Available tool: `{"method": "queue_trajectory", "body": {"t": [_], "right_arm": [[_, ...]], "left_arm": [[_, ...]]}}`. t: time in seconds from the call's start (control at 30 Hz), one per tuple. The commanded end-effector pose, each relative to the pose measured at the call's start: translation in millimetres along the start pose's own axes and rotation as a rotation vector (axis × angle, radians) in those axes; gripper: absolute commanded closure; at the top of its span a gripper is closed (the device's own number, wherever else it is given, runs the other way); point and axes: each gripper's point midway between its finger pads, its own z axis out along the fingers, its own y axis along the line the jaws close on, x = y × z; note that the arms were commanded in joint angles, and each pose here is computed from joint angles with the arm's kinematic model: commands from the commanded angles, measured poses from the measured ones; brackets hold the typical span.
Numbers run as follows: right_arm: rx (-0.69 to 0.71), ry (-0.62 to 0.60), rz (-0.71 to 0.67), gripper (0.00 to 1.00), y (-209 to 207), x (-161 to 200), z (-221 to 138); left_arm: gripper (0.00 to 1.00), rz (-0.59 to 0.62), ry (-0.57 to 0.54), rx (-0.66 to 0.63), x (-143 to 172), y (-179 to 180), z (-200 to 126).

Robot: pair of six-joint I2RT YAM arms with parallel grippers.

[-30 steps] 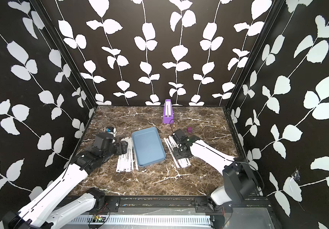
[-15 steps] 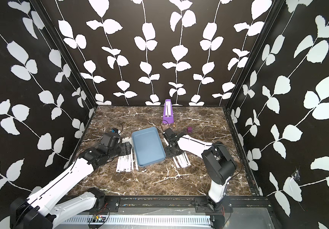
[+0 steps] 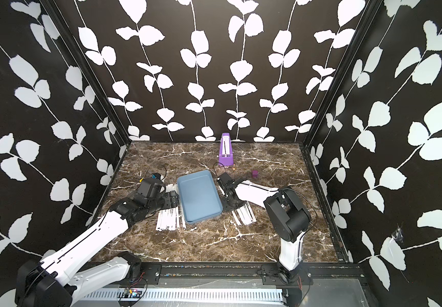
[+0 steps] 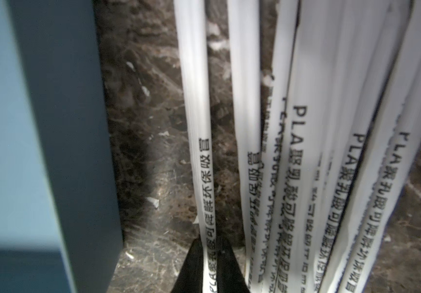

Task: Put the straws into the storage box
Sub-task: Pick up the straw from the center of the board, then place the straw in the storage box.

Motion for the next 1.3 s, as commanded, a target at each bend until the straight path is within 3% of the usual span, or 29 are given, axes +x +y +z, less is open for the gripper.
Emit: {"method": "queue_trajectory", "body": {"t": [0.0, 0.43, 0.63, 0.93, 1.27], "right_arm": [[0.007, -0.006, 0.006, 0.89, -2, 8, -13], [-0.147, -0.117, 0.213, 0.96, 26, 30, -74], [-0.152, -0.255, 0.238, 0.96, 72, -12, -106], [-0.203, -0.265, 0.139, 0.98, 178, -94, -84], [-0.174, -0.118, 0.113, 0.99, 200, -76, -27]], "left_arm": [[0.15, 0.014, -0.021, -0.014, -1, 3, -1], [0.19, 0.034, -0.006, -0.001, -6, -4, 19], [0.23, -0.006, -0.016, -0.085, -1, 19, 7], [0.29, -0.089, -0.027, -0.159, 6, 57, -11], [0.29, -0.09, -0.029, -0.164, 6, 65, -13]]}}
